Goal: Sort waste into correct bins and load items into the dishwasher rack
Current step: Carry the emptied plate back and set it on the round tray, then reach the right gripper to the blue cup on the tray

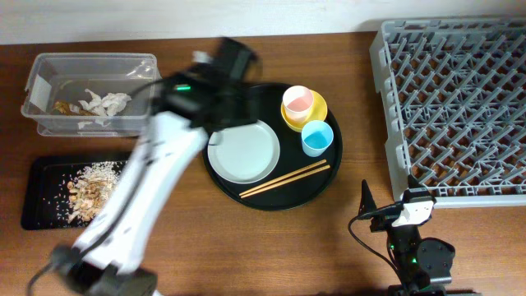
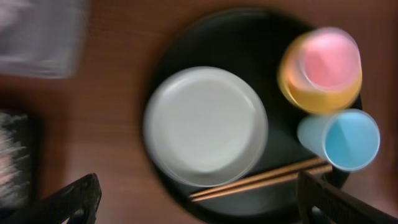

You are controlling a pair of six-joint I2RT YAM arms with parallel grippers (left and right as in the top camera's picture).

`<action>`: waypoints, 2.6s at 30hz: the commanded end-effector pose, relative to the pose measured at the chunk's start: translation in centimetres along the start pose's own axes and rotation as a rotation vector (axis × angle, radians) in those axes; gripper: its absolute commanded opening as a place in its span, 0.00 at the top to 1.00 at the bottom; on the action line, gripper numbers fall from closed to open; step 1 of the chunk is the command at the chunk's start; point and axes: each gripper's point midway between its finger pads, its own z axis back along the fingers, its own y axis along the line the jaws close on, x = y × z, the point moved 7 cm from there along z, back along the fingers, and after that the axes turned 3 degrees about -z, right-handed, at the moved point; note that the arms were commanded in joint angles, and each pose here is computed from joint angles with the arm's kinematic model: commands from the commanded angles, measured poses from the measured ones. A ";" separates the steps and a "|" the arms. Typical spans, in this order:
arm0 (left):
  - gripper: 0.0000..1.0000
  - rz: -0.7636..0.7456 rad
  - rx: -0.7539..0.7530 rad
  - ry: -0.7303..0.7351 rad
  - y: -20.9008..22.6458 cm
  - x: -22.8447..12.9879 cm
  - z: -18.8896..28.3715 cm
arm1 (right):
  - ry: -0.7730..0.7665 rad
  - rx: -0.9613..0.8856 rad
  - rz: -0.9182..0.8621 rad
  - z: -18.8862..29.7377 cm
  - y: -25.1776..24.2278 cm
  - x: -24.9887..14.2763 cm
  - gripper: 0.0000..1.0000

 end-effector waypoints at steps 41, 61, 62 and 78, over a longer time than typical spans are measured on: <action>0.01 0.539 0.302 0.096 21.2 -2.7 7.1 | 0.492 0.735 -1.322 3.4 7.5 2.3 0.02; 0.01 0.539 0.303 0.097 21.2 -2.7 7.1 | -0.105 0.391 -0.509 11.1 6.5 34.1 0.02; 0.01 0.539 0.302 0.096 21.2 -2.7 7.1 | -0.047 0.355 -0.483 10.1 6.4 34.5 0.02; 0.01 0.539 0.303 0.097 21.2 -2.7 7.1 | 1.102 0.025 0.036 -8.2 8.6 22.8 0.02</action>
